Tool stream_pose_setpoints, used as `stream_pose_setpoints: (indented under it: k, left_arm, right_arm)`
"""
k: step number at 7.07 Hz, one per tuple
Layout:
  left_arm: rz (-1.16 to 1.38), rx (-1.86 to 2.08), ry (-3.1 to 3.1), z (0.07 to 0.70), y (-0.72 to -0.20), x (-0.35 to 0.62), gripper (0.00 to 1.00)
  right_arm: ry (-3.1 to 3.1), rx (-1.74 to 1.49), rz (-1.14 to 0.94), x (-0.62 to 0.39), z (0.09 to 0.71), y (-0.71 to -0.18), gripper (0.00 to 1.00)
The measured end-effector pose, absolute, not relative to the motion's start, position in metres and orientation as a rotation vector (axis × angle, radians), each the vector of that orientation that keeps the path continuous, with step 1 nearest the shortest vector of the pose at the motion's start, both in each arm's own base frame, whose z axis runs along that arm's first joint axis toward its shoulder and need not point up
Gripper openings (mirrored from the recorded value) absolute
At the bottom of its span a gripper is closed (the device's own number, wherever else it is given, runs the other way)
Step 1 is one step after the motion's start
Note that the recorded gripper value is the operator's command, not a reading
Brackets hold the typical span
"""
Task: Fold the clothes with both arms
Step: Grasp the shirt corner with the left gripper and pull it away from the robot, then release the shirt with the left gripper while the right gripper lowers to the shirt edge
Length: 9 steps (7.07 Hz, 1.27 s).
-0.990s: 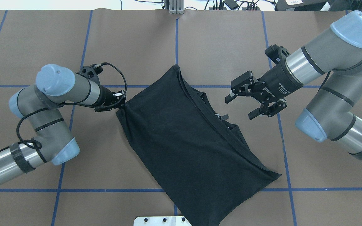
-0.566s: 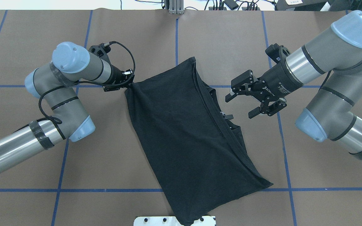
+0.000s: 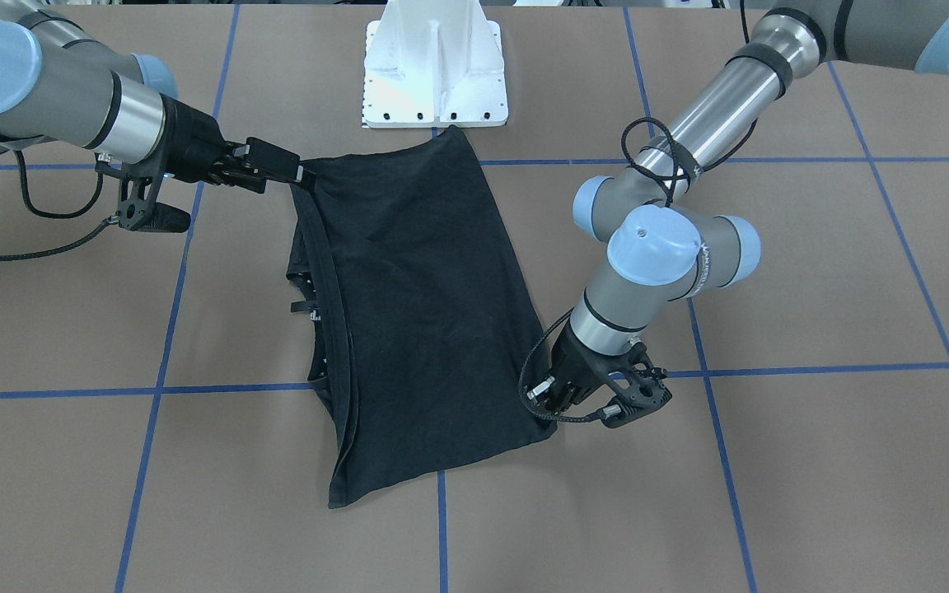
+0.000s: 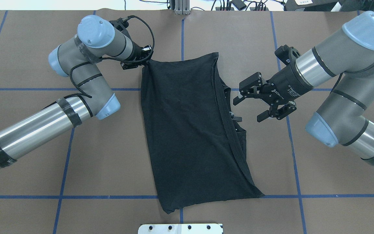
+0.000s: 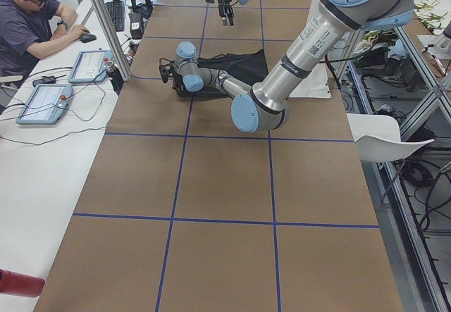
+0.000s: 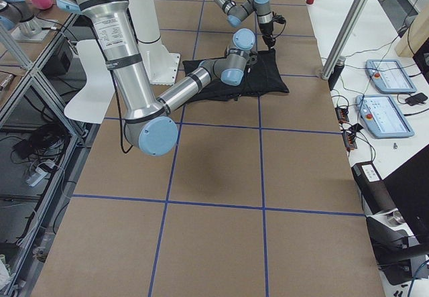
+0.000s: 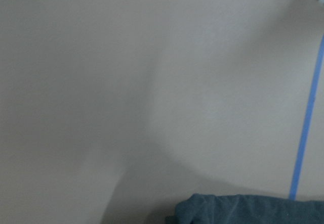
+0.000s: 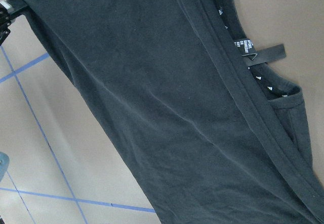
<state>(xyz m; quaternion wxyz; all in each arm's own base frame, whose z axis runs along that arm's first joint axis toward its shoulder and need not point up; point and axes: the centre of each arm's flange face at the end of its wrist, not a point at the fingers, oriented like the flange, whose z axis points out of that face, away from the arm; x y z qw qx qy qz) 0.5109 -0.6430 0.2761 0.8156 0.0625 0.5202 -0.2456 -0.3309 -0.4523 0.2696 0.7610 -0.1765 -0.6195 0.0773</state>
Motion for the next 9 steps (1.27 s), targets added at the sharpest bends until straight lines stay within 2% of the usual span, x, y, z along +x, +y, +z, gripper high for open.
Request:
stream_pose_setpoints:
  k: [3,4,5,9]
  left_arm:
    - [-0.559,0.242,1.150,0.270,-0.670,0.525,0.00]
    - [-0.560,0.254,1.159,0.267,-0.673,0.527,0.44]
    - [-0.560,0.258,1.161,0.268,-0.674,0.527,0.99]
    - [-0.477,0.349,1.176,0.245,-0.681,0.504,1.00]
  right_arm:
    - [-1.348,-0.384,0.174,-0.329,0.271,-0.453,1.00]
    - [-1.347,-0.383,0.176,-0.329,0.271,-0.453,1.00]
    - [-1.346,-0.381,0.179,-0.329,0.272,-0.454,1.00]
    - [-1.353,-0.330,0.191,-0.329,0.269,-0.456,1.00]
